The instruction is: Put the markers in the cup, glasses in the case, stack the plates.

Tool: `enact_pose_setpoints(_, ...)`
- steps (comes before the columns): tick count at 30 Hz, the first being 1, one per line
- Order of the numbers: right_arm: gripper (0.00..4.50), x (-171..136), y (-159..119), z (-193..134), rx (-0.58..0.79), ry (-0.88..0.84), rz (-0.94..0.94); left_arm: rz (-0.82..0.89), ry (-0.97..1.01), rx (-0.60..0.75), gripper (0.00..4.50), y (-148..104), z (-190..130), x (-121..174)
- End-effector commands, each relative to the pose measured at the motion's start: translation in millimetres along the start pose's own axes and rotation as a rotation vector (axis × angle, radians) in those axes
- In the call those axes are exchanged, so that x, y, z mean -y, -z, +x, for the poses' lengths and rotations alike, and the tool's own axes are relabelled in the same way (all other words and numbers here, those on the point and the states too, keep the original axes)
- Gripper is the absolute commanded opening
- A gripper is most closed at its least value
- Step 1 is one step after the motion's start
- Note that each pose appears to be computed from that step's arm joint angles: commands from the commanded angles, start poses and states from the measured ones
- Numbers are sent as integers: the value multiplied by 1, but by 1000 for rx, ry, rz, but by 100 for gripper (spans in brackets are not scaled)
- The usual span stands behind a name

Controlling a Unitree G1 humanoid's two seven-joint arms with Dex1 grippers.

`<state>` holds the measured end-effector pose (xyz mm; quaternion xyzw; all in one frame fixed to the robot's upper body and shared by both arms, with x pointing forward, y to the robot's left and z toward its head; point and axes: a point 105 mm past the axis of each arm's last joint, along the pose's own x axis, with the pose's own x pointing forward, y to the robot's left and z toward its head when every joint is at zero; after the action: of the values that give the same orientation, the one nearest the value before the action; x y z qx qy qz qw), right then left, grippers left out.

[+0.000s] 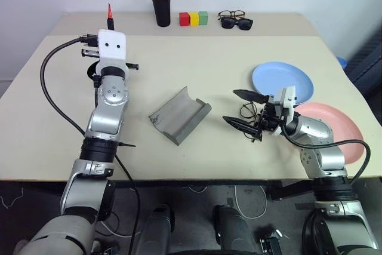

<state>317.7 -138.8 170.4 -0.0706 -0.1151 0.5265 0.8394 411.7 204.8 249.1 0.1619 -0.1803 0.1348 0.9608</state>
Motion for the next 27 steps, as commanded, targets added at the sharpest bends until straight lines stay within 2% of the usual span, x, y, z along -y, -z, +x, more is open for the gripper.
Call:
enact_pose_setpoints(1,450,2,-14,-4,23,9,-36,6,-30,47,3,-16,-6,-17)
enact_pose_setpoints(12,450,-5,-20,0,92,-46,2,22,-40,-6,3,-4,-14,-21)
enact_pose_setpoints(14,450,-4,-19,1,93,-46,-6,21,-41,-10,96,-3,-13,-20)
enact_pose_setpoints(15,450,-4,-18,1,93,-45,-7,23,-39,-3,126,-3,-13,-19)
enact_pose_setpoints(20,450,-2,-17,-1,93,-37,-13,-2,-11,30,362,-9,-15,-13)
enact_pose_setpoints(24,450,1,-15,-5,87,-17,-20,-70,41,90,362,-29,-19,-7)
enact_pose_setpoints(27,450,5,-15,-9,83,9,-19,-174,131,145,362,-58,-23,6)
